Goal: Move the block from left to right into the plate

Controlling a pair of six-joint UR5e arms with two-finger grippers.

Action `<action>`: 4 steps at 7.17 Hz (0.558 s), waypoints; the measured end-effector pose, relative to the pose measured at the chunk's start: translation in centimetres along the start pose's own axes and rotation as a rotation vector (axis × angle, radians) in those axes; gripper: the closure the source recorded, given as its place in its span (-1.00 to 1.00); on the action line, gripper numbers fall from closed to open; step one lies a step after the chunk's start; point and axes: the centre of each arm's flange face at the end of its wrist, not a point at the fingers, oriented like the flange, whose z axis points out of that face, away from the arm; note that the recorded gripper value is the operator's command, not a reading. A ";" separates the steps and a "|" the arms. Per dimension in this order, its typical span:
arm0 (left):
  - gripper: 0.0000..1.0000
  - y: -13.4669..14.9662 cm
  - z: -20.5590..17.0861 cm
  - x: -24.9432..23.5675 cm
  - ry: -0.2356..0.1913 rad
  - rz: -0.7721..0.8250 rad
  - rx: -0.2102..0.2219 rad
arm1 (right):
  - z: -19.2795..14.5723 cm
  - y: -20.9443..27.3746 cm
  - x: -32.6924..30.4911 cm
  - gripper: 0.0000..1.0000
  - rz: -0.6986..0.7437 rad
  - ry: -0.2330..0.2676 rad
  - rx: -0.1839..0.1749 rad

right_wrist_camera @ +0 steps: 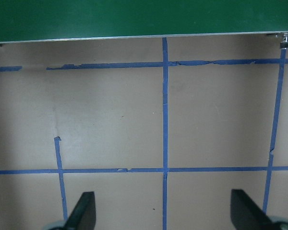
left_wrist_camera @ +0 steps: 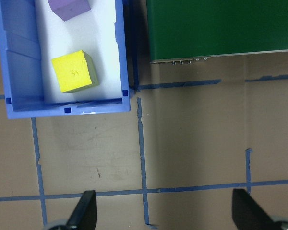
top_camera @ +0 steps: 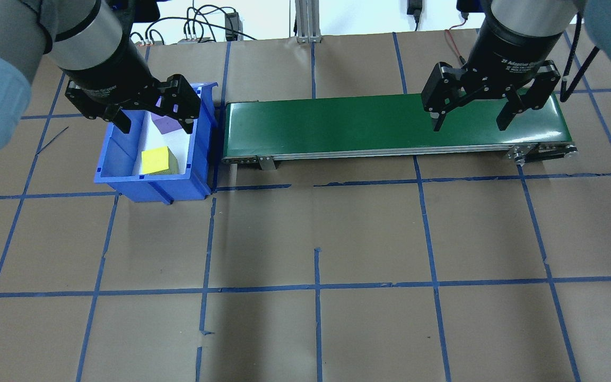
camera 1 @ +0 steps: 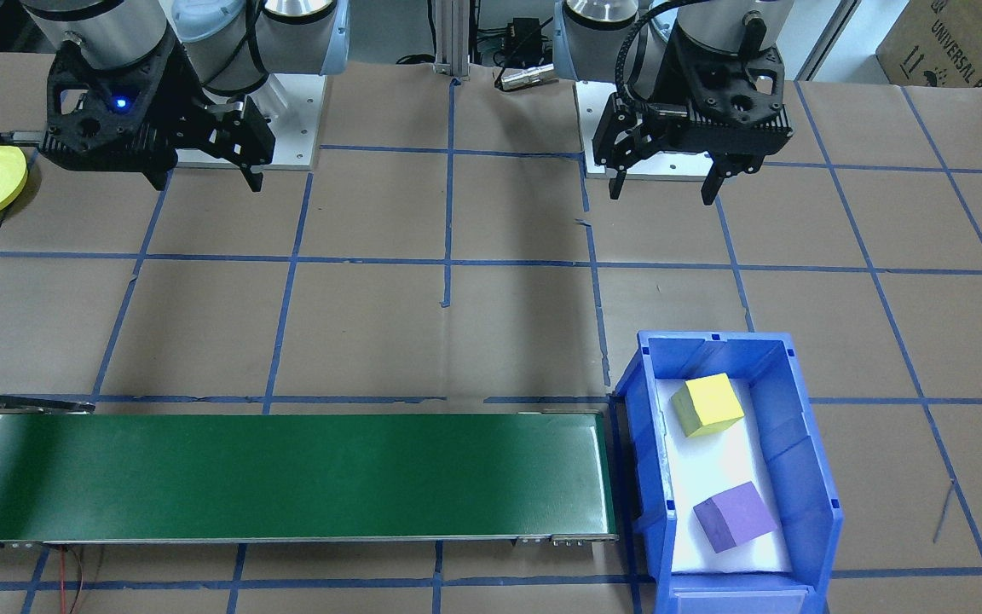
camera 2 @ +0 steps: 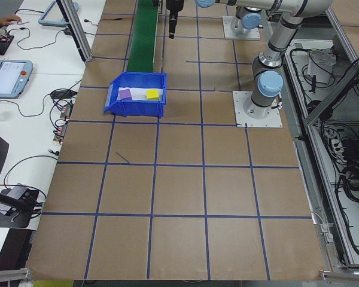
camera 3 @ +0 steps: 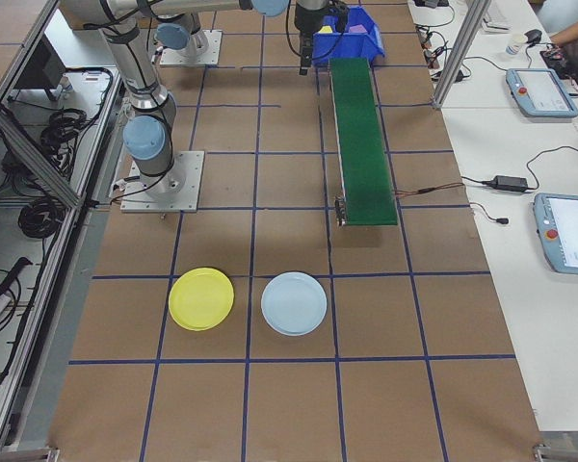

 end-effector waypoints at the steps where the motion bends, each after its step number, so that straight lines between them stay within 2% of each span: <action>1: -1.00 -0.1 0.0 0.0 0.000 0.001 0.002 | 0.0 0.0 0.0 -1.00 0.000 0.000 0.000; 4: -1.00 -1.1 0.4 -0.4 0.009 -0.003 -0.003 | 0.0 0.0 0.0 -1.00 0.000 0.002 0.000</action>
